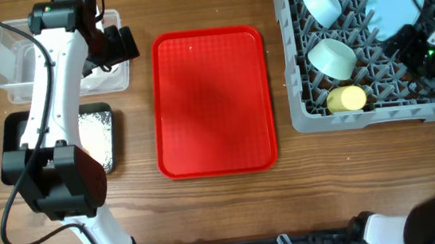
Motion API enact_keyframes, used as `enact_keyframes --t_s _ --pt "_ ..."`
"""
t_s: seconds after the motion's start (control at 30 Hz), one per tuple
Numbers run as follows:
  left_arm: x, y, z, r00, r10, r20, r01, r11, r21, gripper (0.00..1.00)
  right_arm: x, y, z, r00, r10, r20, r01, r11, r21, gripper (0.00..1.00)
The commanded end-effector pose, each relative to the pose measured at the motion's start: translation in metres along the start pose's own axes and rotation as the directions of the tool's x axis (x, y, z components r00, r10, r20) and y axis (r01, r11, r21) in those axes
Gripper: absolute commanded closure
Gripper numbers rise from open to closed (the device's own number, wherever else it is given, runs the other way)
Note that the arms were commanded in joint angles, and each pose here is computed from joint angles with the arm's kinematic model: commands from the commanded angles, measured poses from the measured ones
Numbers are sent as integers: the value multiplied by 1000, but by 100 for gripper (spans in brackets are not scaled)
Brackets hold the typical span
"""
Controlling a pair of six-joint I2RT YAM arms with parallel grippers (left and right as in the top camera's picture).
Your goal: Sort waste into correct bins and load items into the dishwasher rack
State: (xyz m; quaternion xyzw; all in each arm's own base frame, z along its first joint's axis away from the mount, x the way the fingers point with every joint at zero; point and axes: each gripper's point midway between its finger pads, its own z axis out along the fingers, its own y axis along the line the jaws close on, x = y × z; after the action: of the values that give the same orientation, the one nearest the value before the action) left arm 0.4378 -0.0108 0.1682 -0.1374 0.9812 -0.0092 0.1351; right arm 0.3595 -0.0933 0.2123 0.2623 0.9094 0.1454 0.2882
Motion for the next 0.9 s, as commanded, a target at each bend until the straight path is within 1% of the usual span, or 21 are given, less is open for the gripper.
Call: enact_keyframes --t_s 0.0,0.1,0.13,0.17,0.3,0.33,0.53,0.63,0.67,0.73,0.87 --pt "-4 3 -13 999 -16 34 16 1000 3 0 18 69 -67 921 -369 122 385 909 -159 7" --pt "-4 3 -13 999 -16 34 16 1000 3 0 45 84 -93 895 -427 127 444 879 -173 0" --pt "-4 3 -13 999 -16 34 16 1000 3 0 54 88 -103 892 -433 132 451 875 -177 0" --pt "-4 3 -13 999 -16 34 16 1000 3 0 59 89 -109 894 -428 134 447 876 -181 0" --pt "-4 3 -13 999 -16 34 16 1000 3 0 70 93 -133 929 -332 161 360 912 -198 0" --pt "-4 3 -13 999 -16 34 16 1000 3 0 71 93 -137 927 -334 172 365 910 -198 0" --pt "-4 3 -13 999 -16 34 16 1000 3 0 74 93 -141 923 -341 180 373 906 -197 0" --pt "-4 3 -13 999 -16 34 16 1000 3 0 78 91 -139 946 -290 142 315 927 -205 0" --pt "-4 3 -13 999 -16 34 16 1000 3 0 79 90 -137 962 -244 121 265 941 -210 0" --pt "-4 3 -13 999 -16 34 16 1000 3 0 79 90 -135 974 -201 108 220 952 -214 0" --pt "-4 3 -13 999 -16 34 16 1000 3 0 73 86 -131 968 -219 119 238 953 -189 0"
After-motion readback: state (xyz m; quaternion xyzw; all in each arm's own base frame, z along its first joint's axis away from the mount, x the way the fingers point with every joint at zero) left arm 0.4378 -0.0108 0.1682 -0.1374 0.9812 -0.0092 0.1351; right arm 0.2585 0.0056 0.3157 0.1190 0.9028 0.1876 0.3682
